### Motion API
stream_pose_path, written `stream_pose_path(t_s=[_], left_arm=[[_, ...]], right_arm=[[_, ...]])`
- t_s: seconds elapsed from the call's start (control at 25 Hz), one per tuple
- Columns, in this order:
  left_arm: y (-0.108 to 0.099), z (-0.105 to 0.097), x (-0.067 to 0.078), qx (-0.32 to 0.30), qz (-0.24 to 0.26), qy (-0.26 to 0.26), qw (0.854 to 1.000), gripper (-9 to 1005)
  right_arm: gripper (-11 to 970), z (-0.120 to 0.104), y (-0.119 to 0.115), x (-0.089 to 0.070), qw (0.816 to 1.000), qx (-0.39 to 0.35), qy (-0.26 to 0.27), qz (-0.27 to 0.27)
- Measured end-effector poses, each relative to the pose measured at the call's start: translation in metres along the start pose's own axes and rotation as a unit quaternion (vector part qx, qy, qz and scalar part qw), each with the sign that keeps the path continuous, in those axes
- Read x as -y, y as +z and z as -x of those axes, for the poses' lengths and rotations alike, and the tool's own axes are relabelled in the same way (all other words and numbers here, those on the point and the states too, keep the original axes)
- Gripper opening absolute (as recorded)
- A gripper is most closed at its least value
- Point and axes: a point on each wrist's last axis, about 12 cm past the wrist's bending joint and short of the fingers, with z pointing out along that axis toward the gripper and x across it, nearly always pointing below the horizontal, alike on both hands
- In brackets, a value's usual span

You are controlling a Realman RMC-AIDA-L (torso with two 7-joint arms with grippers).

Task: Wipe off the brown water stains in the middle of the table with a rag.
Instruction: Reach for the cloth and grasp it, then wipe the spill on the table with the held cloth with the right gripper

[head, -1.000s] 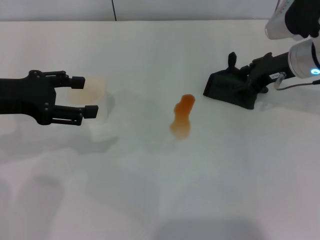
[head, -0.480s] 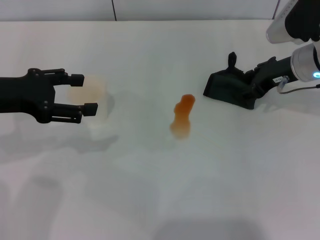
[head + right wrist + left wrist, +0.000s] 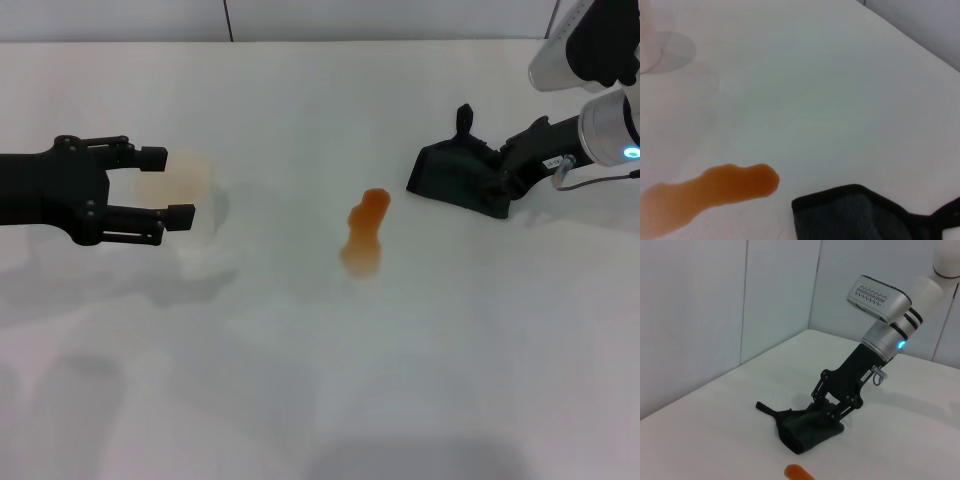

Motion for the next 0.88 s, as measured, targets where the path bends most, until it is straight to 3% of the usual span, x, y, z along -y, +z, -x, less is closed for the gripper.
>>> stream_pose_path(t_s=[0.16, 0.6, 0.88], left_arm=[[0.000, 0.001, 0.000, 0.001, 0.000, 0.001, 1.000, 872], [-0.001, 0.002, -0.001, 0.005, 0.004, 0.002, 1.000, 871], [-0.002, 0.002, -0.001, 0.004, 0.004, 0.003, 1.000, 871]], right_arm=[[279, 0.000, 0.000, 0.000, 1.000, 0.000, -0.001, 0.000], [95, 0.009, -0.002, -0.006, 1.000, 0.001, -0.024, 0.012], [77, 0.014, -0.014, -0.019, 0.998, 0.024, -0.028, 0.046]])
